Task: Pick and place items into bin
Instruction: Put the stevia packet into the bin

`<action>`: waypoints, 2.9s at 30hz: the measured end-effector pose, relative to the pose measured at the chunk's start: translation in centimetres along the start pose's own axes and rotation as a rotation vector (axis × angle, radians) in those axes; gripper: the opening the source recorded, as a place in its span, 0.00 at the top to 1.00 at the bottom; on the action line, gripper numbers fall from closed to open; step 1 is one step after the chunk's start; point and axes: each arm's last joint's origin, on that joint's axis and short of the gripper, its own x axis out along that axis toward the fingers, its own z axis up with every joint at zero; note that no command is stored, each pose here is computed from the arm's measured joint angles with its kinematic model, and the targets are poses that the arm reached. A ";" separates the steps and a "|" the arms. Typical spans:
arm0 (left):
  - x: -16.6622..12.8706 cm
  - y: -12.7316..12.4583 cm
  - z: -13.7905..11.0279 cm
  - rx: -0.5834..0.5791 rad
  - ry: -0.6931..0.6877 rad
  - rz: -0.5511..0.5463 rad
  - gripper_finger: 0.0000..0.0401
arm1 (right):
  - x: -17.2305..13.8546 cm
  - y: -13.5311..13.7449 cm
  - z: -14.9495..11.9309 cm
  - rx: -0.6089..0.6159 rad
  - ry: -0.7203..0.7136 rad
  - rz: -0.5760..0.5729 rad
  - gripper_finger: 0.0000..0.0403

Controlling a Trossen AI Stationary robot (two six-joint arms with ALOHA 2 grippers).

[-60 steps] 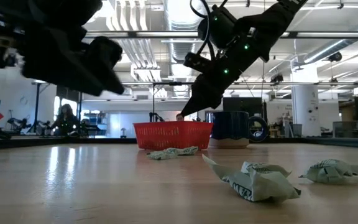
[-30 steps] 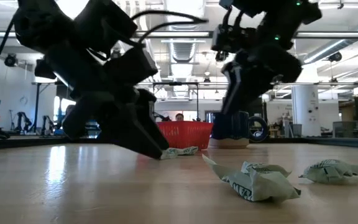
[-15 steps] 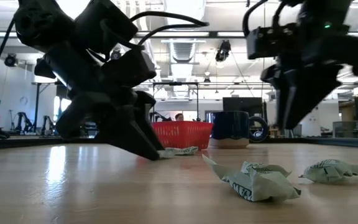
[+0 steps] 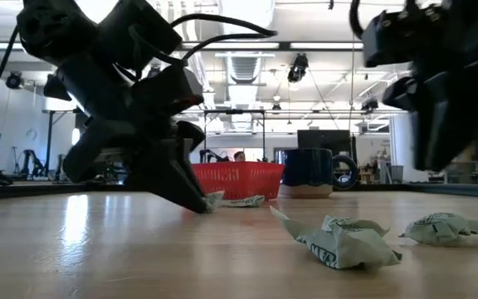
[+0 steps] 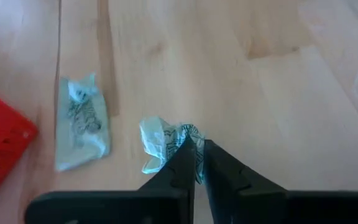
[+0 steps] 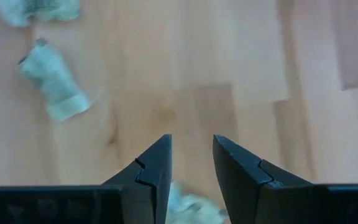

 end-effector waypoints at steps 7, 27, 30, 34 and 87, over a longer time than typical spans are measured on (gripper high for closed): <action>-3.0 0.5 1.5 -0.004 -0.037 0.059 0.99 | -0.5 1.6 -1.3 -0.005 0.010 0.028 0.74; -5.1 7.9 2.5 0.134 -0.004 0.657 0.99 | -1.2 4.1 -4.0 0.117 -0.004 0.045 0.78; -5.1 8.8 2.2 0.101 0.011 0.660 0.93 | -1.2 4.2 -4.2 0.126 -0.002 0.045 0.78; -5.1 9.2 2.1 0.087 0.016 0.650 0.79 | -1.0 4.1 -4.7 0.124 -0.016 0.020 0.75; -9.3 -0.5 3.9 0.128 -0.143 0.300 0.47 | -0.4 2.2 -3.2 -0.217 -0.426 -0.425 0.98</action>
